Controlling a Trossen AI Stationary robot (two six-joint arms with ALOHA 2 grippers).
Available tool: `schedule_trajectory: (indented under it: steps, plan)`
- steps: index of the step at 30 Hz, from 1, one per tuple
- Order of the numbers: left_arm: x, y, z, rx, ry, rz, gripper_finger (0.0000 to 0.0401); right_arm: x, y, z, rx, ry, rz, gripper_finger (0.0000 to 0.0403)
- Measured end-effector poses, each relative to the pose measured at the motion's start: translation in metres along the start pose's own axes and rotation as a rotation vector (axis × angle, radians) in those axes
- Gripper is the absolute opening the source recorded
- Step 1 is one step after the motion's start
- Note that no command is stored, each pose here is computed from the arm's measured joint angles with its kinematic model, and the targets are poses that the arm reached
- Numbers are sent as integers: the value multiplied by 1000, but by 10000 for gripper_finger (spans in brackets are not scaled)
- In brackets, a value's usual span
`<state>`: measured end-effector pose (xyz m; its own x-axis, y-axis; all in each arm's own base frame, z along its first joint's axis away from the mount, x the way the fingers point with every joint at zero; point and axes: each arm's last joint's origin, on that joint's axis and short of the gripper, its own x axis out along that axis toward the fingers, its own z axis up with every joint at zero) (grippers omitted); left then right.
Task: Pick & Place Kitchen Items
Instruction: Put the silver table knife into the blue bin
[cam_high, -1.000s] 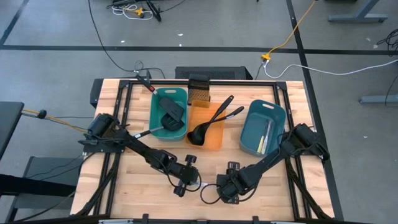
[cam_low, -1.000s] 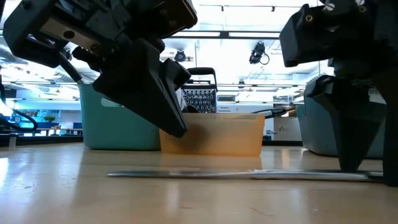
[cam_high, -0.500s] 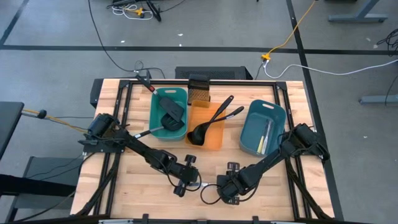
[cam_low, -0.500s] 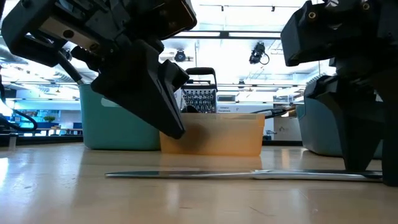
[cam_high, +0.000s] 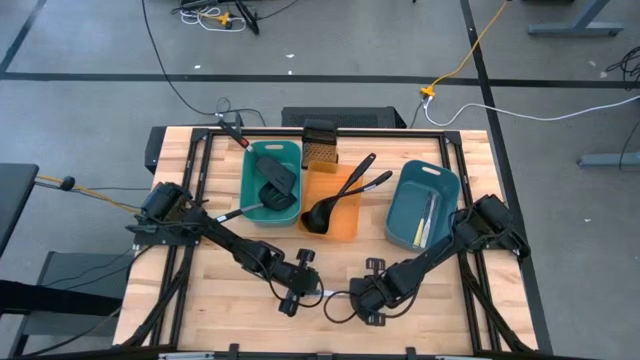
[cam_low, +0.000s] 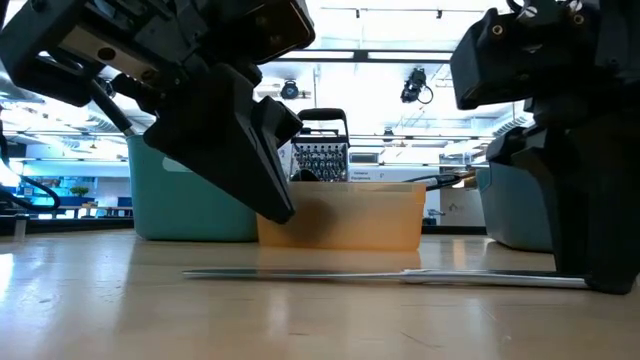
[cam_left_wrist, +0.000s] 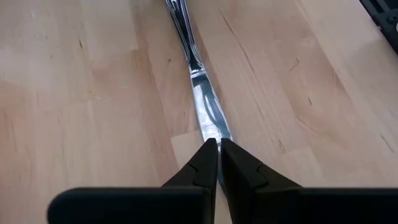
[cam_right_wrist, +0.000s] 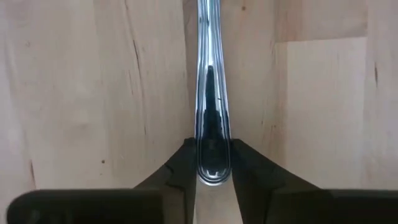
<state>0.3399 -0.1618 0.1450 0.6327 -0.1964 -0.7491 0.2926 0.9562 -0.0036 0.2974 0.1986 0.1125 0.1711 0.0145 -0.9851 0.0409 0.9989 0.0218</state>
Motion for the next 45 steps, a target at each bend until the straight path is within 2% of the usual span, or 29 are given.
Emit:
schedule_trajectory:
  steps: [6, 9, 14, 19, 23, 35, 45]
  plan:
    - [0, 0, 0, -11, 0, 1, 26, -2, 0, 1, 13, -14, -31, 90]
    - [0, 1, 0, -35, -1, 8, 43, -5, 3, 5, 7, -4, -47, 90]
    - [0, 1, 1, -38, -9, 6, 105, -10, 7, 11, -12, -11, -40, 91]
    - [0, 0, 0, -57, 2, -41, 178, -10, 6, 12, -10, -4, -38, 91]
    - [3, 0, -3, -57, 22, -40, 213, -13, 5, 13, -3, -7, -30, 91]
    - [10, 0, -9, -53, 61, -44, 214, -17, 3, 13, 18, -21, -50, 91]
    - [20, 0, -16, -41, 94, -27, 213, -17, -2, 19, 71, -4, -1, 91]
